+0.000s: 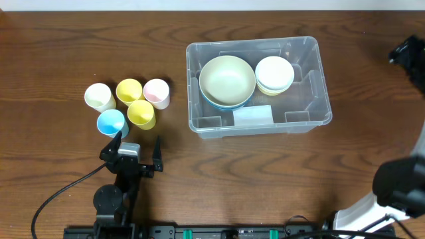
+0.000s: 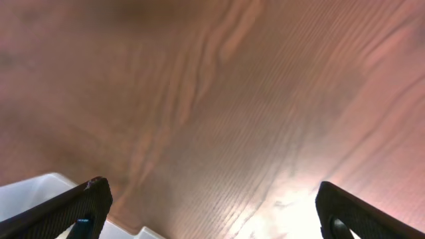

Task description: Pack container

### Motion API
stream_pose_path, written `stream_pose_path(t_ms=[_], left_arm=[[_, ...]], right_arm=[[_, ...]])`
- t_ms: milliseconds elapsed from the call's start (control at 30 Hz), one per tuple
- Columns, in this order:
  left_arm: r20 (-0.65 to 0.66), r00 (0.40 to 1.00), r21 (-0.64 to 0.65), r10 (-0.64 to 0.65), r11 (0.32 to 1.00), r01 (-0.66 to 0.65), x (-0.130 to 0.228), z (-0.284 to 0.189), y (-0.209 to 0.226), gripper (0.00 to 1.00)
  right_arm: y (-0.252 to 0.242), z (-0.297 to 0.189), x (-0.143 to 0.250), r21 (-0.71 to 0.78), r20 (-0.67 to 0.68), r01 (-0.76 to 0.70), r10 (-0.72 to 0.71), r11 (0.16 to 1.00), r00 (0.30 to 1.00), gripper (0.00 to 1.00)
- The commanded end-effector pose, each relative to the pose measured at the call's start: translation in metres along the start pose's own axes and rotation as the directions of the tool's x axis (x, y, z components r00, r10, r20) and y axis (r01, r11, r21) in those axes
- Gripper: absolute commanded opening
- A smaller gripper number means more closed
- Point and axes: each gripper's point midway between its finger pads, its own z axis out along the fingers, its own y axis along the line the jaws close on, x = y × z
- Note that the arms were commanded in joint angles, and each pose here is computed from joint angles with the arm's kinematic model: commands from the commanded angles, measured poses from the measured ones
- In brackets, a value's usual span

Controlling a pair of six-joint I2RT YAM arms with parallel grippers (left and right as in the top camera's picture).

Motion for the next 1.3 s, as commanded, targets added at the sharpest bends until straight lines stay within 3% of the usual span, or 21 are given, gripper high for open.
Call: stream_pose_path(t_ms=[0,167,500,767,900,1000,1100,1200,1267], left_arm=[[-0.046,0.999,0.014,0.004,1.000,-0.003,0.015,0.001,-0.002,0.98],[-0.046,0.999,0.014,0.004,1.000,-0.003,0.015,0.001,-0.002,0.98],[0.000,0.998,0.015,0.055,0.998,-0.055,0.004,0.001,-0.002,0.98],[0.277,0.960,0.202,0.050,0.973,-0.109,-0.068,-0.015,-0.038,0.98],[0.300,0.952,0.206,0.053,0.971,-0.119,-0.106,-0.022,-0.038,0.98],[0.227,0.973,0.216,0.046,0.972,-0.096,-0.132,-0.017,-0.037,0.98],[0.026,0.998,0.236,0.064,0.969,-0.069,-0.146,0.004,-0.034,0.98],[-0.177,0.982,0.302,0.069,0.953,-0.013,-0.156,0.024,-0.039,0.98],[-0.315,0.949,0.376,0.023,0.921,0.102,-0.157,0.035,-0.052,0.98]], right_arm=[[0.002,0.037,0.021,-0.037,-0.123,-0.057,0.052,0.998,0.991,0.99],[-0.002,0.072,0.033,-0.028,-0.162,-0.067,0.062,0.997,0.985,0.99],[-0.002,0.075,0.035,-0.026,-0.165,-0.066,0.061,0.997,0.984,0.99],[-0.002,0.075,0.035,-0.027,-0.164,-0.067,0.061,0.997,0.985,0.99],[-0.002,0.075,0.035,-0.026,-0.164,-0.068,0.062,0.997,0.984,0.99],[-0.002,0.075,0.035,-0.027,-0.164,-0.068,0.063,0.997,0.984,0.99],[-0.002,0.075,0.035,-0.027,-0.164,-0.068,0.063,0.997,0.984,0.99],[-0.002,0.075,0.035,-0.027,-0.164,-0.068,0.063,0.997,0.984,0.99],[-0.002,0.075,0.035,-0.027,-0.164,-0.068,0.063,0.997,0.984,0.99]])
